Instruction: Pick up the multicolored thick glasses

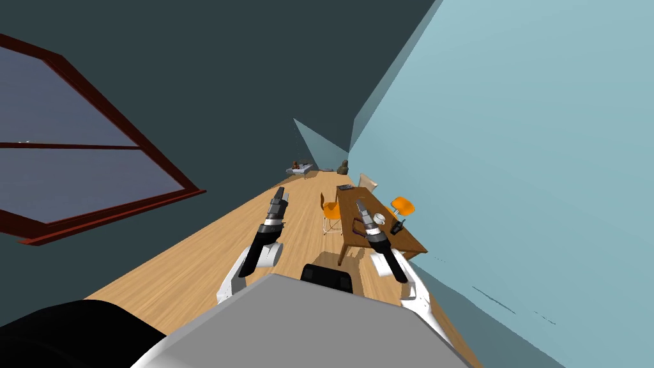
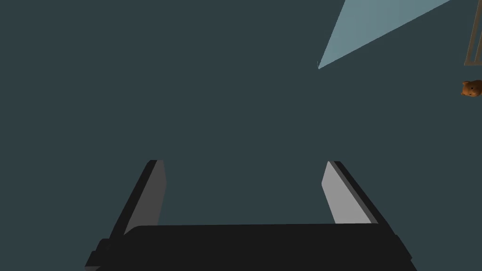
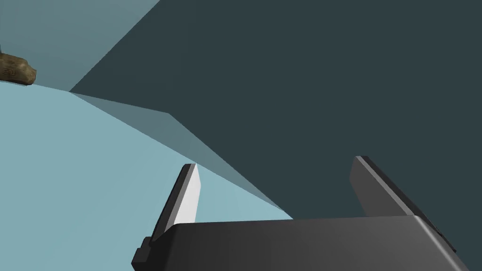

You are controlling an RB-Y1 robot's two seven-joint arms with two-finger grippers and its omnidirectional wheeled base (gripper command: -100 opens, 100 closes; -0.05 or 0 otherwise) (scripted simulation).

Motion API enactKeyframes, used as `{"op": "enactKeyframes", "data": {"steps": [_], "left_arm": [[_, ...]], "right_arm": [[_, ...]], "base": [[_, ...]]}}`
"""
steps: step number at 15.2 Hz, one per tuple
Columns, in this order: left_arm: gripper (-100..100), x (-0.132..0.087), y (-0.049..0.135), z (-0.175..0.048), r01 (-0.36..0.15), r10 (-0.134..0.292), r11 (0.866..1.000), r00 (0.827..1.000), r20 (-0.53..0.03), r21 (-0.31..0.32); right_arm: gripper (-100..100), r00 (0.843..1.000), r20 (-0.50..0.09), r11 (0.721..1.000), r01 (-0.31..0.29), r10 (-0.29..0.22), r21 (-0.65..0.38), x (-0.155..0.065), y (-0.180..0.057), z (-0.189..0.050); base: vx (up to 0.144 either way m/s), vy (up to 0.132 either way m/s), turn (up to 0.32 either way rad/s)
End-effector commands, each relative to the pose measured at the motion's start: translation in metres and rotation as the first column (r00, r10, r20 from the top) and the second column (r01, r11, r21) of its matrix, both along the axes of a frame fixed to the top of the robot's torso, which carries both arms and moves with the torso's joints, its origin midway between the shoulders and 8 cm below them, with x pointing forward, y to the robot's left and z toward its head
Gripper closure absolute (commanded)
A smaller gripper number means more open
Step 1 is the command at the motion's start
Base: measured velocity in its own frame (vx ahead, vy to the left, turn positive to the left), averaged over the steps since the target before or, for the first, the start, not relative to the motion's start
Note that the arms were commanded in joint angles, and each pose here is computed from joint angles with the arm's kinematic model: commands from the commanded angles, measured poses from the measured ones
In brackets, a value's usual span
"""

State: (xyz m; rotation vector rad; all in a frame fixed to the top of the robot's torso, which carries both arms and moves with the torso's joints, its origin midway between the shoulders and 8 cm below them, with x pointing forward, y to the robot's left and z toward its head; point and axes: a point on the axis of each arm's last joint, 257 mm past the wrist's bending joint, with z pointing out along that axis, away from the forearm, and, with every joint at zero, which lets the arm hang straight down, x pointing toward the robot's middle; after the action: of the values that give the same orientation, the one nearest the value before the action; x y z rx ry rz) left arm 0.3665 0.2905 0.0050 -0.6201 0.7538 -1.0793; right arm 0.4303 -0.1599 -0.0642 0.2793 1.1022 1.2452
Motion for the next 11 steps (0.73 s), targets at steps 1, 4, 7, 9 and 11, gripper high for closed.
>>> {"op": "enactKeyframes", "data": {"steps": [1, 4, 7, 9, 11], "left_arm": [[0, 0.0, 0.0, 0.0, 0.0, 0.0, 1.0, 1.0, 0.0, 0.0], [0, 0.0, 0.0, 0.0, 0.0, 0.0, 1.0, 1.0, 0.0, 0.0], [0, 0.0, 0.0, 0.0, 0.0, 0.0, 1.0, 1.0, 0.0, 0.0], [0, 0.0, 0.0, 0.0, 0.0, 0.0, 1.0, 1.0, 0.0, 0.0], [0, 0.0, 0.0, 0.0, 0.0, 0.0, 1.0, 1.0, 0.0, 0.0]], "right_arm": [[-100, 0.999, -0.002, 0.995, -0.046, 0.046, -0.093, 0.005, 0.021, -0.014], [-100, 0.997, -0.025, 0.983, -0.077, 0.074, -0.168, 0.01, 0.035, -0.036], [-100, 0.994, -0.05, 0.963, -0.11, 0.101, -0.246, 0.014, 0.049, -0.06], [-100, 0.989, -0.07, 0.935, -0.146, 0.13, -0.324, 0.014, 0.062, -0.083], [-100, 0.984, -0.075, 0.899, -0.18, 0.163, -0.399, 0.012, 0.075, -0.099]], "base": [[0.019, 0.096, 0.047], [0.023, 0.07, 0.016], [0.028, 0.069, 0.034], [0.039, 0.075, 0.035], [0.024, 0.061, 0.018]]}}
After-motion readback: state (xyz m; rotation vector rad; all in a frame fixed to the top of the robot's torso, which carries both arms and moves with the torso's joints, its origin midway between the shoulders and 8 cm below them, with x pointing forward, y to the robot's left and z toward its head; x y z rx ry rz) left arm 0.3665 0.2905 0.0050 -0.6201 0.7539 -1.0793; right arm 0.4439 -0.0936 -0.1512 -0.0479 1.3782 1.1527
